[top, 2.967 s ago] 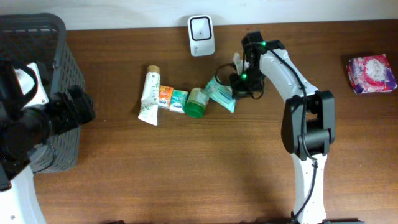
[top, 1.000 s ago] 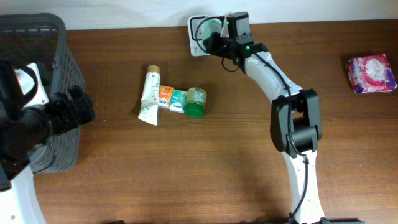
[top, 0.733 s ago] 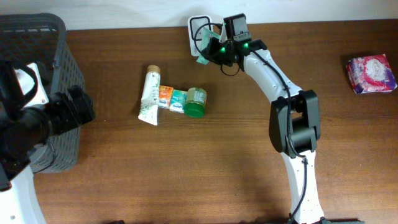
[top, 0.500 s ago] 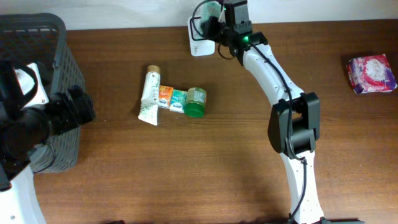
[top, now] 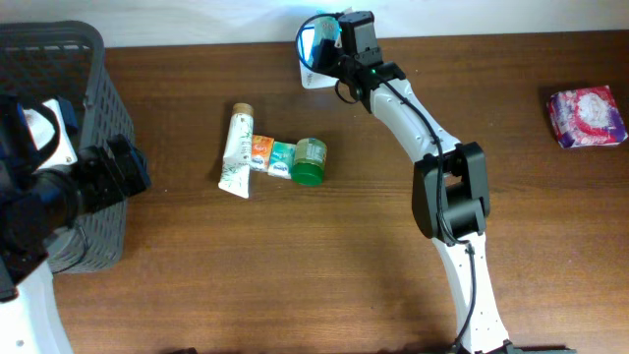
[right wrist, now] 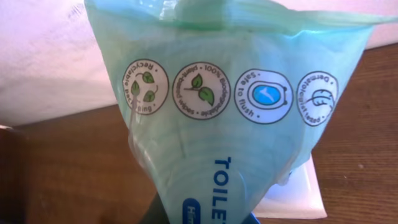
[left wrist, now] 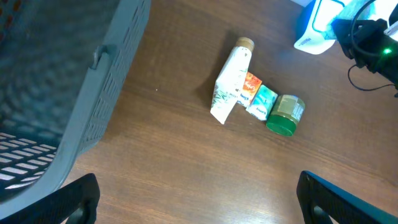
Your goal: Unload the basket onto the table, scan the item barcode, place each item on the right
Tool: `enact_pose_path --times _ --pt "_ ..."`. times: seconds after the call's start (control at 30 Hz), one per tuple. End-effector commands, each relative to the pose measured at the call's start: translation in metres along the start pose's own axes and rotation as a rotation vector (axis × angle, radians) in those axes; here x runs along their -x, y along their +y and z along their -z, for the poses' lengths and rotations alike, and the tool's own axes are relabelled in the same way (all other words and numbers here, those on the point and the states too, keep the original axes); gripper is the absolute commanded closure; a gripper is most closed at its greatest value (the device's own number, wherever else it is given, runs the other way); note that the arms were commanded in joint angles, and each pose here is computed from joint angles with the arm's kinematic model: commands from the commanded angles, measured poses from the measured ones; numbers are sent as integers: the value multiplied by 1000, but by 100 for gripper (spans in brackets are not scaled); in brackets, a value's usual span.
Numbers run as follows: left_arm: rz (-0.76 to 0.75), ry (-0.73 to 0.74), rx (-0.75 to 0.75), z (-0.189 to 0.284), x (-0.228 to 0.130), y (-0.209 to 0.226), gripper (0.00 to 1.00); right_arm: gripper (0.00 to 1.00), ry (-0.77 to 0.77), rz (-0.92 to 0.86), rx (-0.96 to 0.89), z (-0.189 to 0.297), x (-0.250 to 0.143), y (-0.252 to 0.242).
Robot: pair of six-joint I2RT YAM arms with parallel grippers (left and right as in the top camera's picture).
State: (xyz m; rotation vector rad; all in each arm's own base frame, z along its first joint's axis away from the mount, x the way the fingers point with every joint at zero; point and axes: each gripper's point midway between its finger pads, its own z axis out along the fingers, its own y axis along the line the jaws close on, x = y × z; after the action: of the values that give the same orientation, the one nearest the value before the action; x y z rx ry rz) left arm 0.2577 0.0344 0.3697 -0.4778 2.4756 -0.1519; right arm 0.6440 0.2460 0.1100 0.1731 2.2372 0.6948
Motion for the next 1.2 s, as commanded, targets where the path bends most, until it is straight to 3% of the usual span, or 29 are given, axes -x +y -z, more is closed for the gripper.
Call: enact_pose_path --times 0.0,0.1,0.2,0.33,0.53,0.7,0.8,0.9,0.97,1.03,1.07,1.17 --pt "13 -2 3 0 0 1 1 96 -65 29 -5 35 51 4" --pt "13 -2 3 0 0 1 1 96 -52 -34 -96 82 88 -31" --pt "13 -2 3 0 0 1 1 96 18 -159 -265 135 103 -110" --pt "13 -2 3 0 0 1 1 96 125 -388 -675 227 79 -271" --pt "13 -2 3 0 0 1 1 96 157 -660 -952 354 50 -401" --pt "13 -2 3 0 0 1 1 92 127 -776 -1008 400 34 -449" --pt "13 -2 3 0 0 1 1 83 130 -797 -1026 404 25 -462" --pt "13 -2 3 0 0 1 1 80 152 -802 -1036 397 14 -469" --pt "13 -2 3 0 0 1 1 63 165 -805 -1036 395 9 -469" --pt "13 -2 3 0 0 1 1 20 169 -807 -1037 396 8 -469" --pt "13 -2 3 0 0 1 1 12 175 -818 -1036 402 8 -466" --pt "13 -2 3 0 0 1 1 10 147 -806 -1028 415 21 -450"
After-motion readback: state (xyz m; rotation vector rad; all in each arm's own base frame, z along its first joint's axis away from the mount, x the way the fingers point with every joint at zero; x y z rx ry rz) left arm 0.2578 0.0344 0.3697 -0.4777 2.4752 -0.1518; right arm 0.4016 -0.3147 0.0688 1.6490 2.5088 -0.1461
